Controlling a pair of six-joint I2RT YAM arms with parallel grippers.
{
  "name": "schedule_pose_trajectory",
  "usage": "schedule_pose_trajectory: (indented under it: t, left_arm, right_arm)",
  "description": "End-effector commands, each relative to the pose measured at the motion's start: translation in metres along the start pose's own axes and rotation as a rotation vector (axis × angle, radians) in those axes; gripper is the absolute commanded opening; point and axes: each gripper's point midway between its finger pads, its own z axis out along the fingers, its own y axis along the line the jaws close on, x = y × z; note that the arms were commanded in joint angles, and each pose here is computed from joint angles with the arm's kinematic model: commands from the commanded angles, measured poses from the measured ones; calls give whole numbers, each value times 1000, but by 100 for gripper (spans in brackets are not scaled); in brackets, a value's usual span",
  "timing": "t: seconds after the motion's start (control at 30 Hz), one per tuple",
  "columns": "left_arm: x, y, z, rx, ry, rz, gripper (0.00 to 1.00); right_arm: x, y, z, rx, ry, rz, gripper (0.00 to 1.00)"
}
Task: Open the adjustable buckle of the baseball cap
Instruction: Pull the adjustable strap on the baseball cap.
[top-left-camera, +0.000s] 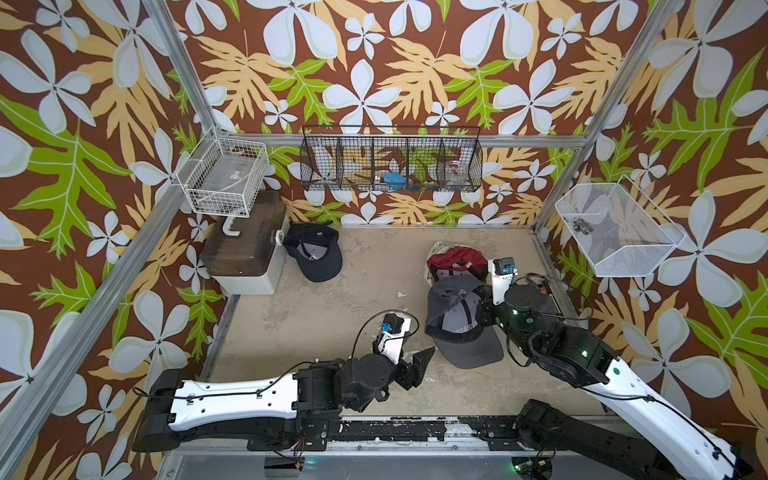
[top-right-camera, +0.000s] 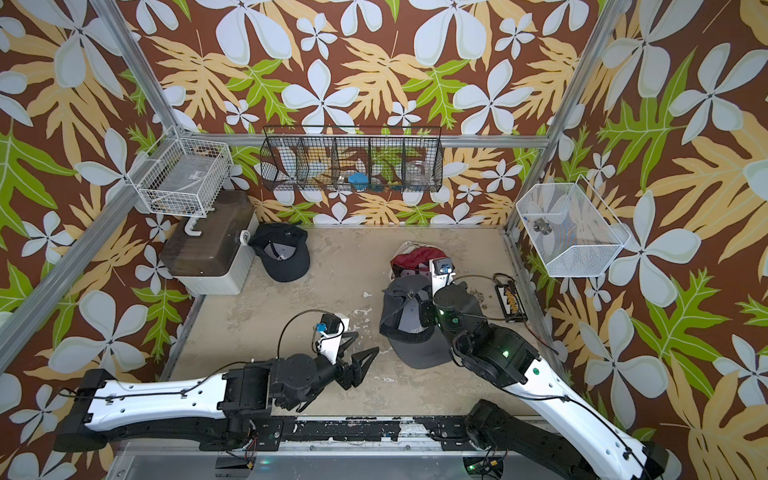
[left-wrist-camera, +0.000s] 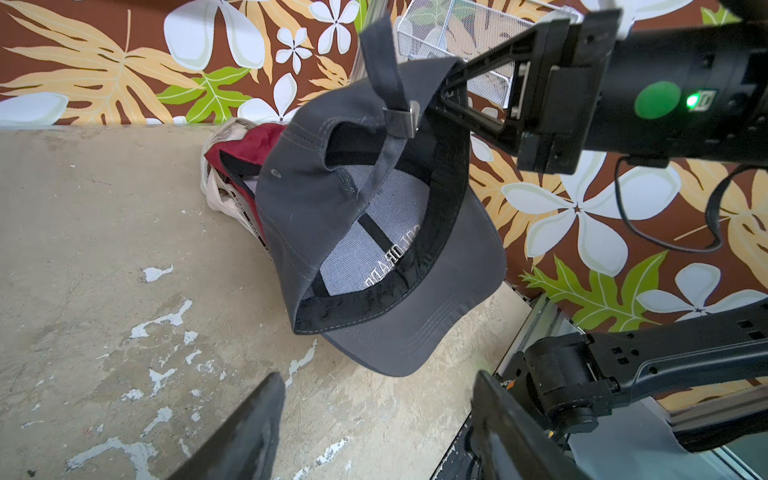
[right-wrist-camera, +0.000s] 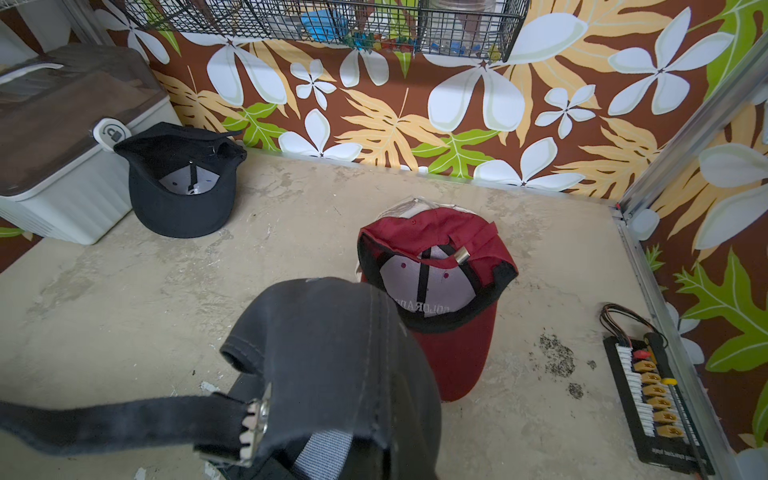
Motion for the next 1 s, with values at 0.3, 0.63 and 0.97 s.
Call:
schedule_pose_trajectory:
  t: [0.3, 0.63, 0.97]
  left_arm:
    - [-7, -19, 8, 56, -21, 14, 72]
    - [-18, -29, 15, 66, -52, 45, 71]
    - [-18, -30, 20, 62, -68, 43, 67]
  right_arm:
    - [-5, 24, -7, -153, -5, 94, 0]
    - [-11, 41, -14, -260, -10, 149, 0]
    - [-14, 50, -16, -315, -25, 171, 0]
